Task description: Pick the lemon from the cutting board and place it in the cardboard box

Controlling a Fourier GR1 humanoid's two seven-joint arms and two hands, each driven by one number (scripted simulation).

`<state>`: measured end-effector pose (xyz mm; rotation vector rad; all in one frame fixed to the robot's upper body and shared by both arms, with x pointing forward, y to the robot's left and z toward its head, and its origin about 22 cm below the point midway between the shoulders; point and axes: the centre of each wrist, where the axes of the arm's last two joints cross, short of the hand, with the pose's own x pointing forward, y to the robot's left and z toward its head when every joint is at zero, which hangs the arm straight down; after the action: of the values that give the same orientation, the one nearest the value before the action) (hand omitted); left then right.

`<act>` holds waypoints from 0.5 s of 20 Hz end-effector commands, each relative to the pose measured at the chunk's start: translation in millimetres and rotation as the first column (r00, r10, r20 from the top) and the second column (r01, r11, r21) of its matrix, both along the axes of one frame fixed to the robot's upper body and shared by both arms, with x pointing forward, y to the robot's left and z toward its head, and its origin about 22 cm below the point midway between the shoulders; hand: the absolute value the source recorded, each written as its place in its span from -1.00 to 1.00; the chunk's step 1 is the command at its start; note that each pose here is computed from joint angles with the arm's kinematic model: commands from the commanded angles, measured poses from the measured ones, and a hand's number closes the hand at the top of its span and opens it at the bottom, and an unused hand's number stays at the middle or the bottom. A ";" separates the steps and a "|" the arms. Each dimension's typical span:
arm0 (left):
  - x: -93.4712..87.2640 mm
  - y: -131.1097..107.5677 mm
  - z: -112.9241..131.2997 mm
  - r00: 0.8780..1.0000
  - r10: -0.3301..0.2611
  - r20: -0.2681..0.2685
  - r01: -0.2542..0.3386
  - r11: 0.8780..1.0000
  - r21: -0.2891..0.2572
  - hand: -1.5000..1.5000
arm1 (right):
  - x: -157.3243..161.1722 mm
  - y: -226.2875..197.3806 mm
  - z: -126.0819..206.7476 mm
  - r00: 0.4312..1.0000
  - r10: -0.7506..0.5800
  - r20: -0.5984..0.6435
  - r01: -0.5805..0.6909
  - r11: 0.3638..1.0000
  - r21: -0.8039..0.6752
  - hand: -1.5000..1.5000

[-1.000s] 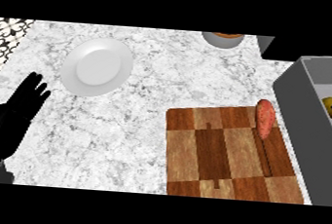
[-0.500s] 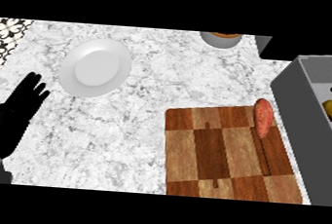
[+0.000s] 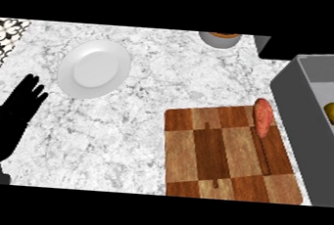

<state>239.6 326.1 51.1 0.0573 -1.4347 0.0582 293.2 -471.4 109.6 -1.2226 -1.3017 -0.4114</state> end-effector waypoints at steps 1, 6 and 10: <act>-7.5 1.5 7.6 1.000 0.004 0.002 -0.004 1.000 0.007 0.00 | -53.9 -42.1 5.0 0.997 -0.025 0.072 0.023 1.000 0.021 -1.00; 2.7 10.2 9.9 1.000 0.005 -0.006 -0.005 1.000 0.002 0.00 | -95.6 -50.2 19.0 0.999 0.034 0.025 -0.034 0.999 -0.012 -1.00; -1.6 15.6 -13.7 1.000 -0.003 0.029 0.004 1.000 -0.004 0.00 | -107.0 -56.7 15.9 0.997 0.037 0.065 -0.039 0.999 0.025 -1.00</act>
<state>241.1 323.9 51.2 0.0596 -1.4424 0.0578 203.5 -519.8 122.6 -1.1765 -1.3593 -0.4428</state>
